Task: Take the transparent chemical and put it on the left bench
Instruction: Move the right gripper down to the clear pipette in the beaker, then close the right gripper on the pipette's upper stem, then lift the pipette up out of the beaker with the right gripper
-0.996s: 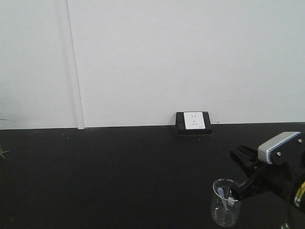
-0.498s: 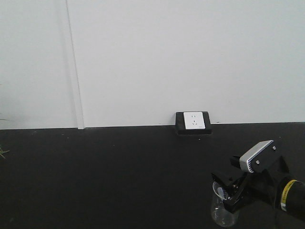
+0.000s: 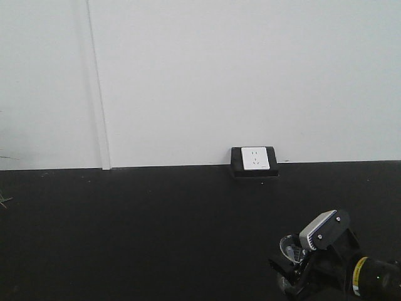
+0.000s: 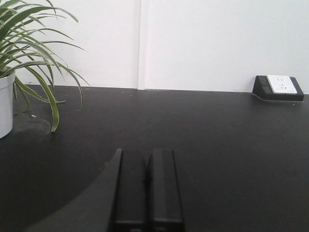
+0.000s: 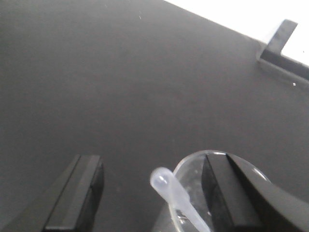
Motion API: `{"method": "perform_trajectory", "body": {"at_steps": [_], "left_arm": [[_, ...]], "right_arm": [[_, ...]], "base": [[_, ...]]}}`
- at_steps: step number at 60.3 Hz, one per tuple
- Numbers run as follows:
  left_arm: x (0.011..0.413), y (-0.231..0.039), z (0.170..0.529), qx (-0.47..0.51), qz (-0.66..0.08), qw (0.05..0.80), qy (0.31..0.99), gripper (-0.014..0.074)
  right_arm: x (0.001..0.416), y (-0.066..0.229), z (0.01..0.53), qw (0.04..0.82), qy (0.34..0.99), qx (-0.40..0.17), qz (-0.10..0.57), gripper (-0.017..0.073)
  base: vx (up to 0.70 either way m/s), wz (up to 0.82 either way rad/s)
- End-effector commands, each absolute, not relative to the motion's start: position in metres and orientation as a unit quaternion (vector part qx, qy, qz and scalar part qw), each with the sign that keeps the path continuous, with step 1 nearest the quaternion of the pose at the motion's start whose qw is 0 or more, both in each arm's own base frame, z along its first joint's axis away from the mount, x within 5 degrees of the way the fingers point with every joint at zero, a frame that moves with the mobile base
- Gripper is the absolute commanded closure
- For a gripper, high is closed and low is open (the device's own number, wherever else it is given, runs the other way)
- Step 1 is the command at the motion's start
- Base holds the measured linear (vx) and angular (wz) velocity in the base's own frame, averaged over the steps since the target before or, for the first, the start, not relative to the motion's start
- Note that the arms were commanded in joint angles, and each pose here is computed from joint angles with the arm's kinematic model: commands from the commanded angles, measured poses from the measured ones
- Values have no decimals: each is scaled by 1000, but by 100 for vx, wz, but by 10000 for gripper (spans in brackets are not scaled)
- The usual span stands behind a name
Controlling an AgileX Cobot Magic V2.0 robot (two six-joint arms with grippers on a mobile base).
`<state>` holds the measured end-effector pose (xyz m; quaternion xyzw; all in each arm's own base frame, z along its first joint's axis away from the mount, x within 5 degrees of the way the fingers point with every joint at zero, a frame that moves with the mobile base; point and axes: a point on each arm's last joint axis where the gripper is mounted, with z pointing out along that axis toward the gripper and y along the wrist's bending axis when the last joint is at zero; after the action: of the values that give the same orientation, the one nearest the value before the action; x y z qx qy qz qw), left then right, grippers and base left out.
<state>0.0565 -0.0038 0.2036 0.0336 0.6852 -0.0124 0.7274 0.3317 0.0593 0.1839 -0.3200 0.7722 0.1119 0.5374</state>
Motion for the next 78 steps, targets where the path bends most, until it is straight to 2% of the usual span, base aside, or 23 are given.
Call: {"method": "perform_trajectory", "body": {"at_steps": [1, 24, 47, 68, 78], "left_arm": [[55, -4, 206, 29, -16, 755, 655, 597], [55, -4, 206, 29, -16, 755, 655, 597], [55, -4, 206, 29, -16, 755, 655, 597], [55, -4, 206, 29, -16, 755, 655, 597], [55, -4, 206, 29, -16, 755, 655, 597]], "right_arm": [[337, 60, 211, 596, 731, -312, 113, 92], [338, 58, 212, 601, 733, -299, 110, 309], [338, 58, 212, 600, 735, -298, 108, 347], [332, 55, 231, 611, 729, -297, 83, 570], [316, 48, 269, 634, 717, -286, 45, 568]], "base": [[0, 0], [0, 0], [0, 0], [0, 0], [0, 0]]}}
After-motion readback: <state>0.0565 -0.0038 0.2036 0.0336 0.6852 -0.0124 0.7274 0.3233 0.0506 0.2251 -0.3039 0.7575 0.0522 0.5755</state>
